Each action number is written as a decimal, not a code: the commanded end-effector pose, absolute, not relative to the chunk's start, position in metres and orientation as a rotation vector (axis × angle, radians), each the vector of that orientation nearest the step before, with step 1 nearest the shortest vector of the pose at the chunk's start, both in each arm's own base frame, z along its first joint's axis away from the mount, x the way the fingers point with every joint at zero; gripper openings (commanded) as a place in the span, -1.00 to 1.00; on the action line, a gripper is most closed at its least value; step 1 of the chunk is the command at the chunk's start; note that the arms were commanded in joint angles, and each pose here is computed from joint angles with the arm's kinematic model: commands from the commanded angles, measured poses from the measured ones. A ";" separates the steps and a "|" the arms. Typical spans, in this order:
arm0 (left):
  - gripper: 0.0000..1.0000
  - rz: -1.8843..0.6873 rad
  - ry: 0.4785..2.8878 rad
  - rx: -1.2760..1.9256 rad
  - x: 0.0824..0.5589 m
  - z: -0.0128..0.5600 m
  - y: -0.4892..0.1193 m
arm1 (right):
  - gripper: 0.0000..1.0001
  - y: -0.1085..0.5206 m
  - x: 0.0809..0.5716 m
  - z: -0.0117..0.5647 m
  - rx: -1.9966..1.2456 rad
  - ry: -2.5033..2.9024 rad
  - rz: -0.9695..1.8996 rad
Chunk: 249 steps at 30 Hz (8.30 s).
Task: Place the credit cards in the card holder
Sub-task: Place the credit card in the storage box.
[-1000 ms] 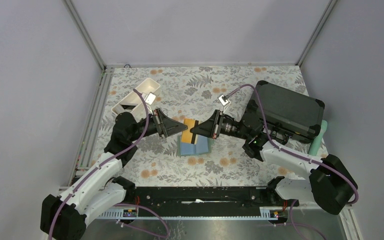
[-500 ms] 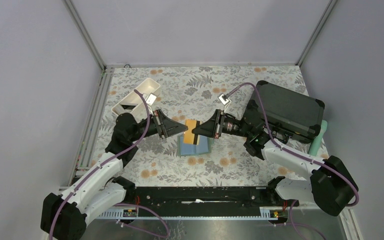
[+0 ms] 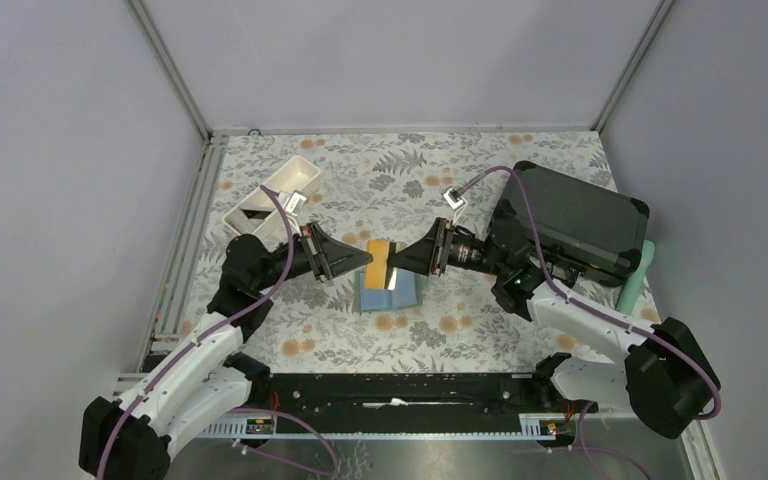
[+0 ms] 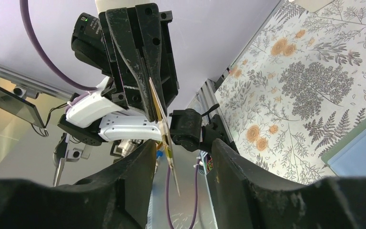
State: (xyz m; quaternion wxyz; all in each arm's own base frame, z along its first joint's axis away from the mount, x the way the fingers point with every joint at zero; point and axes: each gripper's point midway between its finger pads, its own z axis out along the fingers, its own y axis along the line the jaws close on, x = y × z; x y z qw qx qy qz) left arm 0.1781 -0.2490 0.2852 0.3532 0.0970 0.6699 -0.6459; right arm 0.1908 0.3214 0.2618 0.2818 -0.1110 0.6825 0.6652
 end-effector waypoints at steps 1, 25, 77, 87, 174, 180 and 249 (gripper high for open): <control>-1.00 -1.638 1.648 0.248 0.182 0.300 -0.246 | 0.06 0.314 0.194 0.278 -0.280 1.752 1.762; -1.00 -1.644 1.673 0.206 0.185 0.293 -0.246 | -0.96 0.311 0.200 0.272 -0.214 1.740 1.748; -1.00 -1.649 1.678 0.098 0.191 0.286 -0.242 | -0.67 0.317 0.199 0.277 -0.245 1.707 1.806; -1.00 -1.629 1.679 0.080 0.193 0.284 -0.240 | -1.00 0.313 0.201 0.273 -0.211 1.711 1.777; -0.24 -1.613 1.579 0.379 0.166 0.316 -0.230 | -1.00 0.319 0.159 0.308 -0.516 1.612 1.950; -0.21 -1.642 1.523 0.403 0.159 0.325 -0.230 | -1.00 0.321 0.161 0.303 -0.511 1.625 1.952; -1.00 -1.577 1.768 0.212 0.190 0.263 -0.246 | -0.90 0.329 0.189 0.249 -0.364 1.748 1.862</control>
